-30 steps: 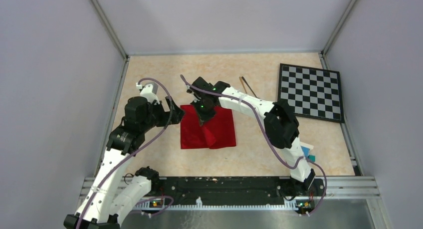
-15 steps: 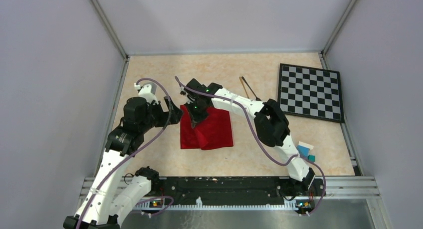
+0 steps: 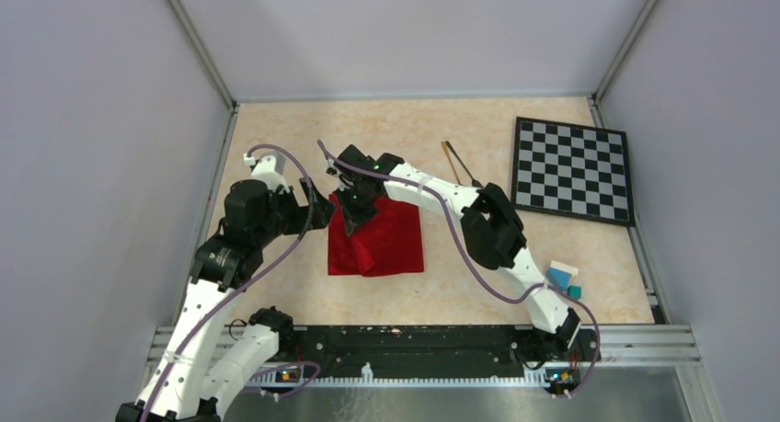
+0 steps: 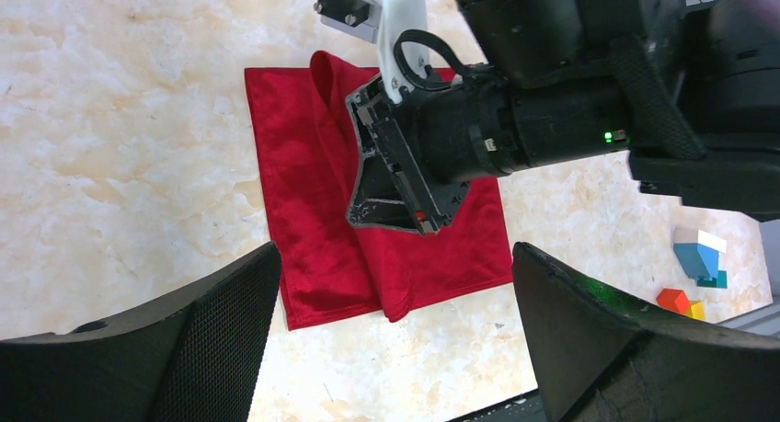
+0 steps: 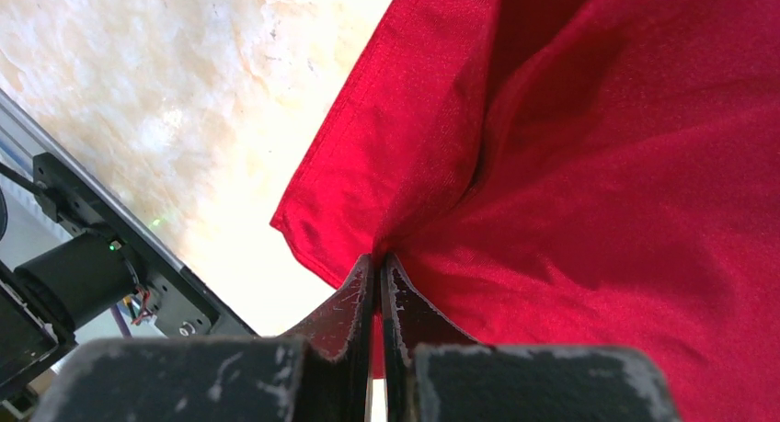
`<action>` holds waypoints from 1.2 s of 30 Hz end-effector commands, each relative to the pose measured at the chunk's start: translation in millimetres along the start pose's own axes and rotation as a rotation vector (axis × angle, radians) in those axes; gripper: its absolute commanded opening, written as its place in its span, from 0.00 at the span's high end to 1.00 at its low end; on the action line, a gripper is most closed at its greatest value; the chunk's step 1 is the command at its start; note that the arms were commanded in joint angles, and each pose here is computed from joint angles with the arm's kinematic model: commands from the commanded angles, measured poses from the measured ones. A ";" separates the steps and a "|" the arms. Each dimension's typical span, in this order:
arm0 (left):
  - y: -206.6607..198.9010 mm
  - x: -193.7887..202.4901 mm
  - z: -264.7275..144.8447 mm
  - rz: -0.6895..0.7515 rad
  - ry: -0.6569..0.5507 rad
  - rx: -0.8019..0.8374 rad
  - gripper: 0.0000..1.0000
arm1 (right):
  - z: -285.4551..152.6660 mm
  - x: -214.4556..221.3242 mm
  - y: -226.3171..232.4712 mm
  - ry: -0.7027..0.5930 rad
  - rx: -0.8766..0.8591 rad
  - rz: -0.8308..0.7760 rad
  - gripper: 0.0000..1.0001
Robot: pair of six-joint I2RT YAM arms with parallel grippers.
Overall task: Fold the napkin into a case and place the utensils inside
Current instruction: Fold the rectangle-folded napkin at the center of the board.
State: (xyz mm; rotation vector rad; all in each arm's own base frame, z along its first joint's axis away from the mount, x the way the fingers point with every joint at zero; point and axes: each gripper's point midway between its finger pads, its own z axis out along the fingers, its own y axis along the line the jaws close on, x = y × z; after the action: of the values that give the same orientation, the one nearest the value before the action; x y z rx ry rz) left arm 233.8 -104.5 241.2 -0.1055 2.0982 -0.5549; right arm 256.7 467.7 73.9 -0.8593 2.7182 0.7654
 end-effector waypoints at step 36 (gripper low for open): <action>-4.2 28.2 43.6 -0.082 0.132 0.060 0.01 | -43.5 78.0 -23.3 -0.114 -0.286 0.247 0.60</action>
State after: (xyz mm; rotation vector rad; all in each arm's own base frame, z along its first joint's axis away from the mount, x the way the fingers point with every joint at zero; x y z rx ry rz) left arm 242.8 -116.0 213.6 -0.1272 2.1749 -0.6057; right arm 219.5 403.7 96.0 -0.4870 2.6827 1.2960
